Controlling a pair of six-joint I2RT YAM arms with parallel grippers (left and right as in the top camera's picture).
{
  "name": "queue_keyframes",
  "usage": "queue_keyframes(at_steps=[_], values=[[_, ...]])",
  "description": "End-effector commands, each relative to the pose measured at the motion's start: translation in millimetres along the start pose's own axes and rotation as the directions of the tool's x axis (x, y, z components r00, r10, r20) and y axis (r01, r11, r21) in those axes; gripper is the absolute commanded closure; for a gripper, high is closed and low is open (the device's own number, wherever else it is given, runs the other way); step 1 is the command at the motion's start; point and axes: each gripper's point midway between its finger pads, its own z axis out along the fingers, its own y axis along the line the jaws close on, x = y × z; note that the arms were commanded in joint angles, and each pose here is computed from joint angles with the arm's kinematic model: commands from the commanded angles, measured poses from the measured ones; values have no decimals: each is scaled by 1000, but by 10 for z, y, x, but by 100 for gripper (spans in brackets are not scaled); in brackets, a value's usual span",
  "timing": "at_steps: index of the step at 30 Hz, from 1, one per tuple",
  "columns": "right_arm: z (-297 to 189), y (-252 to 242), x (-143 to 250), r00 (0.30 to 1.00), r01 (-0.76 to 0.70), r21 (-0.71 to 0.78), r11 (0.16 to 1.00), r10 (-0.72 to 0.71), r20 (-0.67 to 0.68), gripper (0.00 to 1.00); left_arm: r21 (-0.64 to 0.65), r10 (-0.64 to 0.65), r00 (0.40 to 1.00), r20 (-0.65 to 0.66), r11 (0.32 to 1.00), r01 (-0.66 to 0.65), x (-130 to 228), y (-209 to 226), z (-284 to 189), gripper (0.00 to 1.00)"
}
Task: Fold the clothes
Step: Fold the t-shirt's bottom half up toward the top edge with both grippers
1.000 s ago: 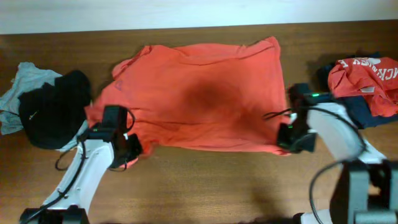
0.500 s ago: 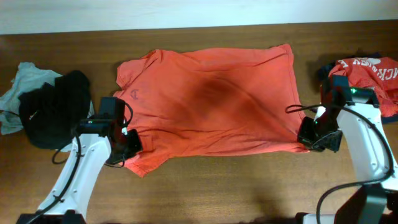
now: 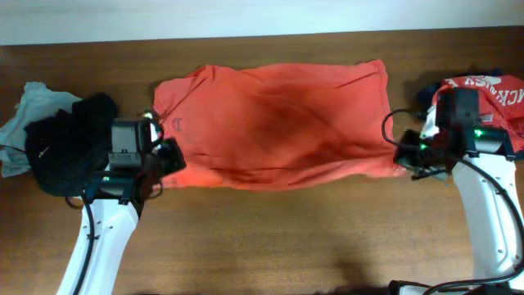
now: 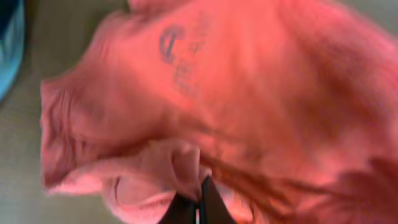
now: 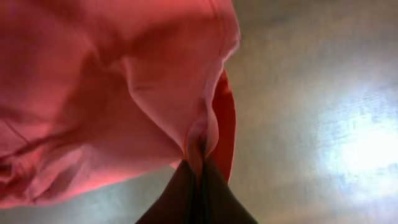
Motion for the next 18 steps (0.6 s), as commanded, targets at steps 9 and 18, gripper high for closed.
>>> queue_keyframes(at_steps=[9, 18], values=[[216, 173, -647, 984, 36, -65, 997, -24, 176, 96, -10, 23, 990, 141, 1000, -22, -452, -56, 345, 99], [783, 133, -745, 993, 50, -43, 998, -45, 111, 96, 8, 24, 978, 210, 1000, -26, -668, -98, 707, 100]])
